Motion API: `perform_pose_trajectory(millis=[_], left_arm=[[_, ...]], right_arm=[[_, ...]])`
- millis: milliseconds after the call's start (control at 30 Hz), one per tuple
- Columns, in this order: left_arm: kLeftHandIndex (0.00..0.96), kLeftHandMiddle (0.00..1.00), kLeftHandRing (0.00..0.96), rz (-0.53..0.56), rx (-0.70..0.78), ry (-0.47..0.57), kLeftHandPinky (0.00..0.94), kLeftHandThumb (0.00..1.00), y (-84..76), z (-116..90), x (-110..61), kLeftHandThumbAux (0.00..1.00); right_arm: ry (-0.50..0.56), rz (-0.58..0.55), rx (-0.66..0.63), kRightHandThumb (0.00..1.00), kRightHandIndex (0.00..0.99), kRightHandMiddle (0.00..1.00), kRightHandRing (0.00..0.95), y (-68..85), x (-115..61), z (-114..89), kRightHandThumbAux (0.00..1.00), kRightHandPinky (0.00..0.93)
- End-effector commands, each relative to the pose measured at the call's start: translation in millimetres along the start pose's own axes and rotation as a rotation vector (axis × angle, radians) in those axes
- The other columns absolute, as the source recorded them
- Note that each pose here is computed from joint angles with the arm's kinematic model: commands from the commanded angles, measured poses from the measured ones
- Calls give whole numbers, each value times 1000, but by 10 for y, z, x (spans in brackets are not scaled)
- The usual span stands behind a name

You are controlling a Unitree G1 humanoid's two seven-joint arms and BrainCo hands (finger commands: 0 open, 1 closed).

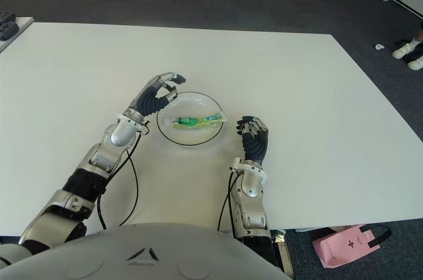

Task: Put the toothpaste on the table into the plate.

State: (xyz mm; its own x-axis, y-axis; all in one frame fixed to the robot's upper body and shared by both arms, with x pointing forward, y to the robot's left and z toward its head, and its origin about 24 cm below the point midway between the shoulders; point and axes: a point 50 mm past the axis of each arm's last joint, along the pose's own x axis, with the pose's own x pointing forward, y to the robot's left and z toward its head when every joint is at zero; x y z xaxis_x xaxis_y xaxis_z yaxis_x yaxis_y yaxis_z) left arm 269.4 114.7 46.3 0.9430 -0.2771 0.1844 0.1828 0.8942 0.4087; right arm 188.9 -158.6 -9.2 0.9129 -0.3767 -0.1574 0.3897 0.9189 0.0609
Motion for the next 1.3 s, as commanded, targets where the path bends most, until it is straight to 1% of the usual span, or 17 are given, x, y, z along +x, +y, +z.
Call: perform_pose_trajectory(millis=[33,200,400,867,1100,1300], left_arm=[[432,691,701,92,-168,81,716,704,34,-54,-80,717],[433,719,720,169,-349,143,715,705,45,-93,-198,718],[435,721,716,219,-468,180,708,707,73,-132,-239,717],[437,713,699,269,-509,235,692,711,149,-201,-291,714],[437,715,702,287,-499,312,707,710,168,-266,-342,714],[436,722,708,282,-508,377,706,709,156,-321,-387,716]], right_arm=[[197,-22,43,704,429,530,519,58,-185,-337,727,515],[191,-22,50,705,429,529,518,57,-171,-345,727,516],[182,-16,53,705,430,530,520,65,-163,-347,727,517],[168,-7,69,706,431,536,517,80,-142,-350,725,509],[183,-21,81,706,431,535,518,86,-132,-355,725,515],[165,-10,68,706,431,543,520,89,-124,-356,724,512]])
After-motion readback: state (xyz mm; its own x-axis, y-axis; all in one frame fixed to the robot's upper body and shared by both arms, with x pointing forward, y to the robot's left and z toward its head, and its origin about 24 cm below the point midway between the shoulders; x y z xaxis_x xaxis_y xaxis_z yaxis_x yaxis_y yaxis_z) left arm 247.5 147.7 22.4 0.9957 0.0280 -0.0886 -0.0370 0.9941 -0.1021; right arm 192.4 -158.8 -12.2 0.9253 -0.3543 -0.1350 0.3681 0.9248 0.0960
